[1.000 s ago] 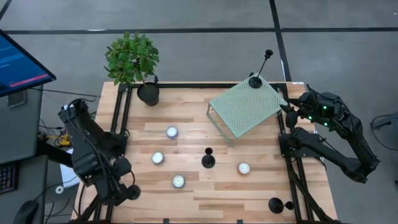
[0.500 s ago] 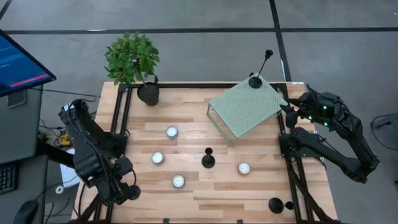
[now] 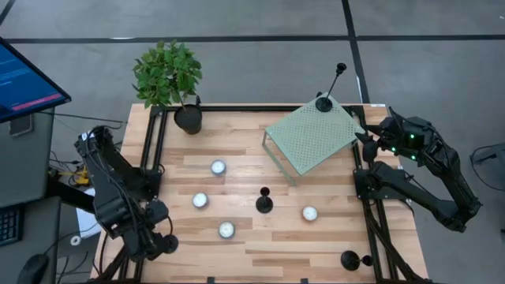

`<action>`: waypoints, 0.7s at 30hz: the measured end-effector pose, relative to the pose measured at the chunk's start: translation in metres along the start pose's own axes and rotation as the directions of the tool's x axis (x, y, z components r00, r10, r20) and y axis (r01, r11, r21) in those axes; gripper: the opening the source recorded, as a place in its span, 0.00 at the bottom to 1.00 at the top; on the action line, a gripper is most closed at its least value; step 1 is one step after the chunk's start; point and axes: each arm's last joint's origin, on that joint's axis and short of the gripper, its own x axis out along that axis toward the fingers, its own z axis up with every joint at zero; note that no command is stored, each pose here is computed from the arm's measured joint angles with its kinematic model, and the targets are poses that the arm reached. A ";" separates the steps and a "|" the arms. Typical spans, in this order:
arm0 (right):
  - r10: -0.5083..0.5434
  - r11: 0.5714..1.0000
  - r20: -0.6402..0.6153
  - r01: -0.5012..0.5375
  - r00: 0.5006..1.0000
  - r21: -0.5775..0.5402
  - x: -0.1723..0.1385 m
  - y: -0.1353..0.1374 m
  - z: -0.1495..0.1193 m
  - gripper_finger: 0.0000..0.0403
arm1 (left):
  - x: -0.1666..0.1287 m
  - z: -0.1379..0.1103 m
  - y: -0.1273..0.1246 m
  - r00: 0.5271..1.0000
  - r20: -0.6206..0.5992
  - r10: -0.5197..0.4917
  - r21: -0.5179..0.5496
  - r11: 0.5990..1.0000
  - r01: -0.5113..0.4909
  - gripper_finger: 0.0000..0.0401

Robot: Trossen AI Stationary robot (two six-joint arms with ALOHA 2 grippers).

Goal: Pick & Place candle stick holders
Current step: Align the black candle holder with the other black candle holder on the shelf

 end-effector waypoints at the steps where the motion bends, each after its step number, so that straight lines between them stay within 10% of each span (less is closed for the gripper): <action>1: 0.000 1.000 0.000 0.000 1.000 0.000 0.000 0.000 0.000 0.54 | 0.000 -0.002 0.000 1.000 -0.003 0.001 0.003 1.000 -0.001 0.68; 21: -0.001 1.000 0.000 0.001 1.000 0.000 0.000 0.000 0.000 0.54 | 0.005 -0.012 -0.002 0.998 0.066 0.009 -0.030 1.000 -0.007 0.68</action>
